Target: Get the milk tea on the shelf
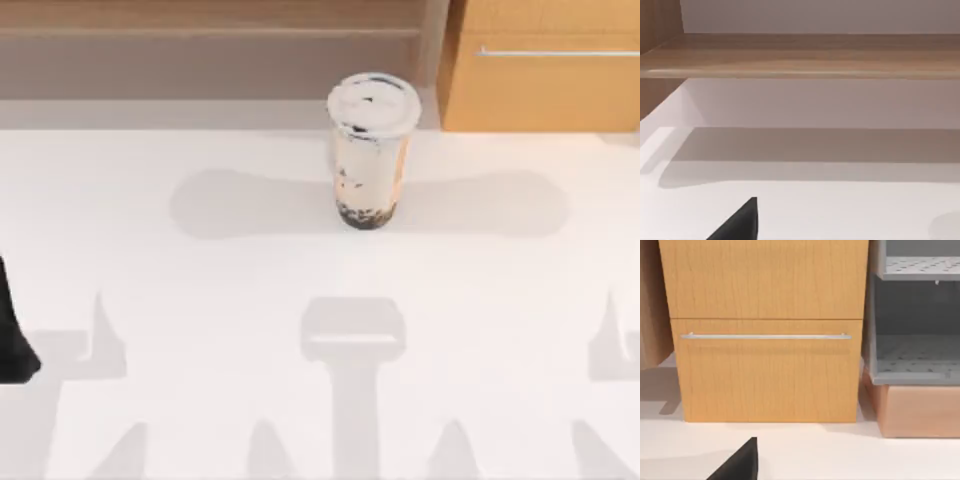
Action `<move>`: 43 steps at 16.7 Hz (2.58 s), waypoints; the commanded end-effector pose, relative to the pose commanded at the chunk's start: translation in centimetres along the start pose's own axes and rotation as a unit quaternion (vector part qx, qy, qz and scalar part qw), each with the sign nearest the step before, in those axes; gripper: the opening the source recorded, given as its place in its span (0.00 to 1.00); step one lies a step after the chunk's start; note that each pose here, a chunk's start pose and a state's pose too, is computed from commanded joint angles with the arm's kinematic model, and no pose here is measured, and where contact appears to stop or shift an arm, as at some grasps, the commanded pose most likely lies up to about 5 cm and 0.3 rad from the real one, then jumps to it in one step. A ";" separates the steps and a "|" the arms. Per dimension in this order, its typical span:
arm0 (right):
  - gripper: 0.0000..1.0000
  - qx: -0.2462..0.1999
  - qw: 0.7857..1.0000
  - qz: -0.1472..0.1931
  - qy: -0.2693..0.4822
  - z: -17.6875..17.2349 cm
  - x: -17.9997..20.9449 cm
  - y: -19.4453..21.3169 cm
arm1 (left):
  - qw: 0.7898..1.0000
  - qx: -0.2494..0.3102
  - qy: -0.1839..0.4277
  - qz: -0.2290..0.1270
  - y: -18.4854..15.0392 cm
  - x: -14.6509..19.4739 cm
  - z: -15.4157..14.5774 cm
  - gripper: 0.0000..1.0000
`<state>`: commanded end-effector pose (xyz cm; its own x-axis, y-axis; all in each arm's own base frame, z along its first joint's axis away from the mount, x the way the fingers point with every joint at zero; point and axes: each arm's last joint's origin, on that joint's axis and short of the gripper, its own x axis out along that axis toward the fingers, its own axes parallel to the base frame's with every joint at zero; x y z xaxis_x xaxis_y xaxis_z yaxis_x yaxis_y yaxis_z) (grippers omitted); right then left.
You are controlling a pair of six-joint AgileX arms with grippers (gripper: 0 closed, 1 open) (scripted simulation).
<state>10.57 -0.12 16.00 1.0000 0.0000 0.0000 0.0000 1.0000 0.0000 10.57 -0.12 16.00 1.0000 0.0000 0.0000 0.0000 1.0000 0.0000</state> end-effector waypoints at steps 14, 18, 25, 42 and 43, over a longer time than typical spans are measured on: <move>1.00 0.000 1.000 0.000 0.000 0.0 0.0 0.0 | 0.998 0.019 0.054 -0.006 -3.6 5.4 4.1 1.00; 1.00 0.000 1.000 0.000 0.000 0.0 0.0 0.0 | 0.998 0.026 0.050 -0.007 -8.1 10.0 5.3 1.00; 1.00 0.000 1.000 0.000 0.000 0.0 0.0 0.0 | 1.000 0.018 0.022 -0.010 -20.5 15.8 1.2 1.00; 1.00 0.000 1.000 0.000 0.000 0.0 0.0 0.0 | 1.000 -0.005 0.000 -0.012 -31.7 14.0 -10.0 1.00; 1.00 0.000 1.000 0.000 0.000 0.0 0.0 0.0 | 1.000 -0.005 0.000 -0.013 -31.7 14.4 -10.1 1.00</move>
<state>10.57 -0.12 16.00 1.0000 0.0000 0.0000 0.0000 1.0000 0.0000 24.97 -31.86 5.95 0.9997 -0.0251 0.0005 0.0251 0.9996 -0.0101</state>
